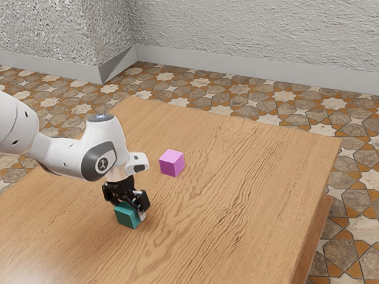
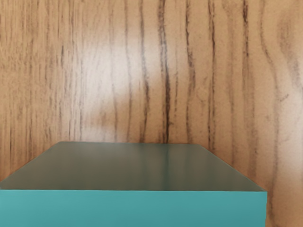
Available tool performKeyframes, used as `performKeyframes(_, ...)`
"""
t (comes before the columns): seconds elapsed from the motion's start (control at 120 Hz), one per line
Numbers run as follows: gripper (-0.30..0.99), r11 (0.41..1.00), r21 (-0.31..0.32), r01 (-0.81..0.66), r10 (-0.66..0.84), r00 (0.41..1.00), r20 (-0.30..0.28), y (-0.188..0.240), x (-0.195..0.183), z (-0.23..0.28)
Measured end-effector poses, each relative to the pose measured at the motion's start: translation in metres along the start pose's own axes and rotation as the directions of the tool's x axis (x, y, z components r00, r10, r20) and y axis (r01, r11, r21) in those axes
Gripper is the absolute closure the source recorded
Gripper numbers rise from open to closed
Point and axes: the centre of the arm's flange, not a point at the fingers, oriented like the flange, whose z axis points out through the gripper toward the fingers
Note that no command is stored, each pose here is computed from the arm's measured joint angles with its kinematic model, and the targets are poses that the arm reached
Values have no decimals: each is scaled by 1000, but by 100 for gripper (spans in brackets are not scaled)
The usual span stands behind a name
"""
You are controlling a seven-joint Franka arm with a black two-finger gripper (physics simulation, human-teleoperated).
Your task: Pick up the blue block with one arm, and put the blue block on the pink block with one arm
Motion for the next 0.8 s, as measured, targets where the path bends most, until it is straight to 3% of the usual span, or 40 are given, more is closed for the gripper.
performKeyframes(0.483,29,1000,20,-20,20,1000,-9,-1,1,-6)
performKeyframes(0.617,31,999,38,-25,26,999,-41,-1,4,-34)
performKeyframes(0.742,32,997,76,7,2,992,-125,-30,46,-99)
performKeyframes(0.8,31,996,82,15,-4,991,-136,-43,75,-114)
